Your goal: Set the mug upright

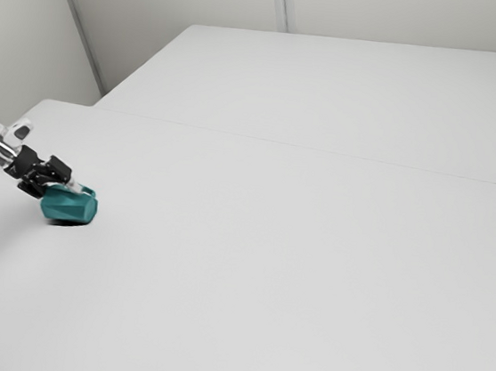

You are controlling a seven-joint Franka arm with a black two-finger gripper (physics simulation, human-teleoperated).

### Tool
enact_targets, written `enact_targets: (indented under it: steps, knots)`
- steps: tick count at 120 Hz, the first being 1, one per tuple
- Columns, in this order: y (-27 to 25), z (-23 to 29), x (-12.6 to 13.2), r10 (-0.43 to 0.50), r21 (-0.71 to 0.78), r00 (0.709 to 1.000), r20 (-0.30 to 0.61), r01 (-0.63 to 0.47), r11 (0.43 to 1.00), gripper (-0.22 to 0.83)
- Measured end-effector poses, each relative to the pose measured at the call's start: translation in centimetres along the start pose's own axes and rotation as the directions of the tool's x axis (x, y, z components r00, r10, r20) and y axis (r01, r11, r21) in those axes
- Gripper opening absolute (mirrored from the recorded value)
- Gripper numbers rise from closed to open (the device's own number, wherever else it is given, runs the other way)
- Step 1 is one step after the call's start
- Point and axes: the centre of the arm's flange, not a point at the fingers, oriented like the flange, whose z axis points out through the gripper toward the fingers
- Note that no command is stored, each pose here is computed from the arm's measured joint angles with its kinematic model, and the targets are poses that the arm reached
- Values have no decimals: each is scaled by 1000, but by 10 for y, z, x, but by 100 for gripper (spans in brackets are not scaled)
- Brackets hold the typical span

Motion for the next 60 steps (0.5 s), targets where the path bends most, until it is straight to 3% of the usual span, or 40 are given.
enact_targets:
  steps: [18,46,60]
  knots:
    - [8,-3,5,26,6,1000,-7,-26,1000,14]
    - [41,-4,22,101,6,995,-15,-101,995,-8]
    - [49,-2,25,118,3,993,-17,-118,993,-10]
